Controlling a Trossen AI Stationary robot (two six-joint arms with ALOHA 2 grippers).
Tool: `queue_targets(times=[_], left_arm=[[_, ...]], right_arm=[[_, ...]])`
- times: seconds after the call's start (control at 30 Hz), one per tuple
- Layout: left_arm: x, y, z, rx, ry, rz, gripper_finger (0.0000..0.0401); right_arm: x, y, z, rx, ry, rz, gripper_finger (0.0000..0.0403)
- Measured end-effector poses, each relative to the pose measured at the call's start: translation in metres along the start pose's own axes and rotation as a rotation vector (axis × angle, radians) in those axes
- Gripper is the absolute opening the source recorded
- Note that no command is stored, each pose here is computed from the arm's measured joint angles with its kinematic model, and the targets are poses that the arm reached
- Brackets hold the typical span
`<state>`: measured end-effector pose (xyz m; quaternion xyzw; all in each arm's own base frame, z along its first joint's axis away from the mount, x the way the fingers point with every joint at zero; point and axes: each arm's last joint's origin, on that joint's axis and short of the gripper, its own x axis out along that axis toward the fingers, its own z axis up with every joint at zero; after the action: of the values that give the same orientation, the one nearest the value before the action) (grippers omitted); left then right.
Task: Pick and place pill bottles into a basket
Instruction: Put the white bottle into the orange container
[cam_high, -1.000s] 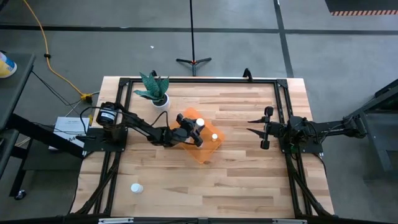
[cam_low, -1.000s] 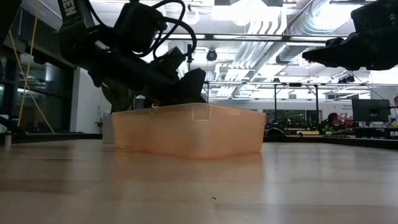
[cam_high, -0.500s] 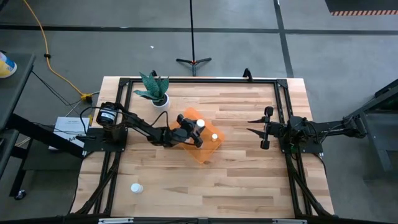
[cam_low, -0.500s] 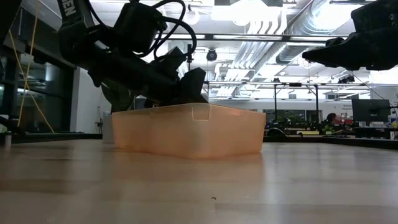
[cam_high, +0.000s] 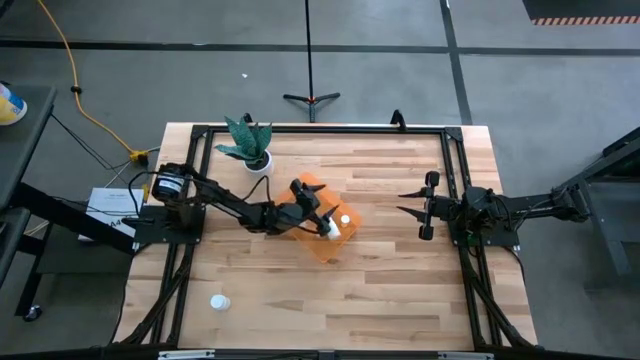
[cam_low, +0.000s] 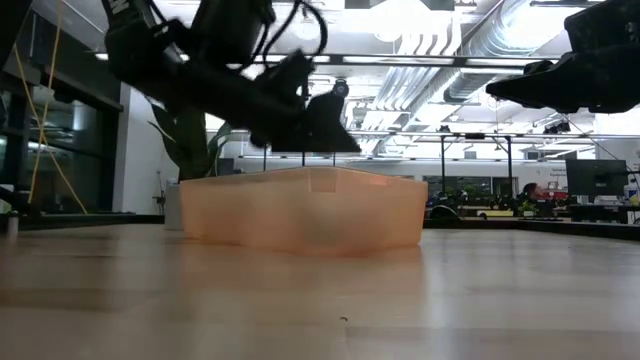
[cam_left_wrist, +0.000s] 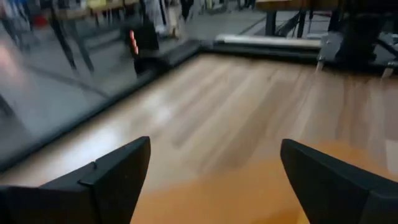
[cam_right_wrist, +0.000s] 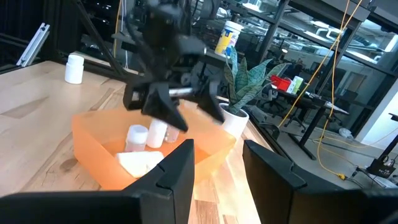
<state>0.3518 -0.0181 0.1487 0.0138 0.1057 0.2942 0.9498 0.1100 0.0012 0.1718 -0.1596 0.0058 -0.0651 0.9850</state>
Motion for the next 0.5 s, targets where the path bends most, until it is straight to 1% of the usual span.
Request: queue_targets(times=[0.13,0.2,0.27,0.37,0.5], left_arm=[[-0.002,0.000,0.027,0.111,-0.067,0.002,0.0394],[-0.007,-0.003,0.042,0.142,-0.097,-0.005,0.0389],[-0.013,-0.007,0.055,0.171,-0.115,-0.037,0.0382],[-0.026,-0.016,0.072,0.229,-0.091,-0.111,0.0373],[-0.049,-0.033,0.090,0.338,0.006,-0.201,0.0364]], right_arm=[[0.000,0.000,0.000,0.000,0.000,0.000,0.0129],[0.000,0.000,0.000,0.000,0.000,0.000,0.0129],[0.000,0.000,0.000,0.000,0.002,-0.001,0.0129],[0.000,0.000,0.000,-0.001,0.002,-0.001,0.0129],[0.000,0.000,0.000,-0.001,0.003,-0.002,0.0129]])
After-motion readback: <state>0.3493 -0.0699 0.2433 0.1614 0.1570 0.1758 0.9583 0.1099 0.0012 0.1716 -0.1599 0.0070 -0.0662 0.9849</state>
